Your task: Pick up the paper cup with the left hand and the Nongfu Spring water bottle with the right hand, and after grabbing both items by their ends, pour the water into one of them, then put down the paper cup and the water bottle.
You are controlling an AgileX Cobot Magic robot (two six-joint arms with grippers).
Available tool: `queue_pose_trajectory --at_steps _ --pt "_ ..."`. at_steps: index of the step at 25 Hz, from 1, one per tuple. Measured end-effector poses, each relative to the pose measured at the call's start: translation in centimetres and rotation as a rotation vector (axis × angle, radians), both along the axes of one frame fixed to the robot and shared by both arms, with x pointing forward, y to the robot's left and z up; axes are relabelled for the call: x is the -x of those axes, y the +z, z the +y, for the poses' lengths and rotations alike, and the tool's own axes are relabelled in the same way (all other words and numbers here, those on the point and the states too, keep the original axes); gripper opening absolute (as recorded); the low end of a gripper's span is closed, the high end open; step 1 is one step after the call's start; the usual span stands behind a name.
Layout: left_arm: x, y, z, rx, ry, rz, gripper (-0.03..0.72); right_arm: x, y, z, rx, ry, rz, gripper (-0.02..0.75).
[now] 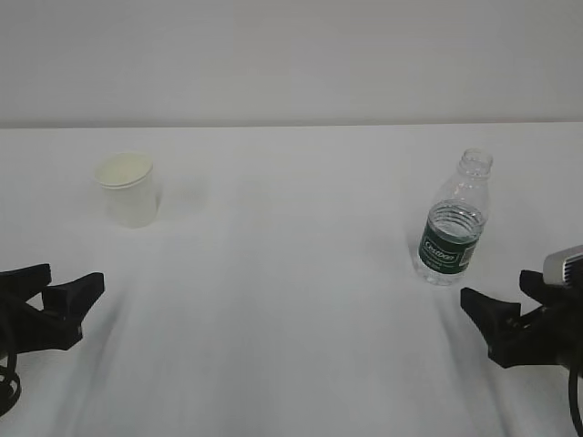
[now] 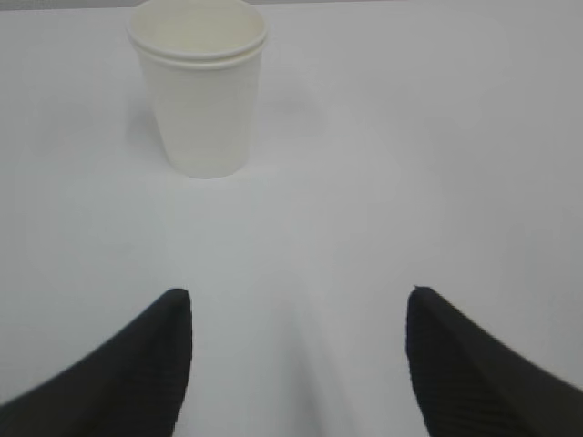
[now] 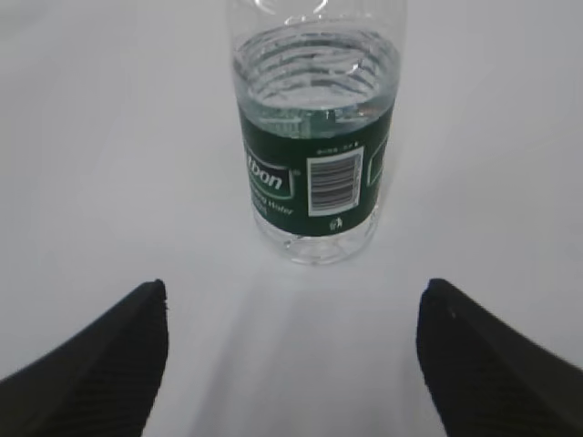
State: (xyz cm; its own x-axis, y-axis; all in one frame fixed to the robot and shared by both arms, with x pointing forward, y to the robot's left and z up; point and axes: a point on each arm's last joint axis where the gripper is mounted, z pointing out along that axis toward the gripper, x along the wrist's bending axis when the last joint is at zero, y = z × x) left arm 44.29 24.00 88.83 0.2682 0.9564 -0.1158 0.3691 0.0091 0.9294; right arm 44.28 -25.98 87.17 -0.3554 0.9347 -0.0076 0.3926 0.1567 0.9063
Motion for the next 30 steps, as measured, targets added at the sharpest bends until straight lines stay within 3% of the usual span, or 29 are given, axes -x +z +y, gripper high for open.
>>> queue_pose_trajectory --at_steps 30 --pt "-0.1 0.0 0.2 0.001 0.022 0.000 0.524 -4.6 -2.4 0.5 0.001 0.018 -0.004 0.637"
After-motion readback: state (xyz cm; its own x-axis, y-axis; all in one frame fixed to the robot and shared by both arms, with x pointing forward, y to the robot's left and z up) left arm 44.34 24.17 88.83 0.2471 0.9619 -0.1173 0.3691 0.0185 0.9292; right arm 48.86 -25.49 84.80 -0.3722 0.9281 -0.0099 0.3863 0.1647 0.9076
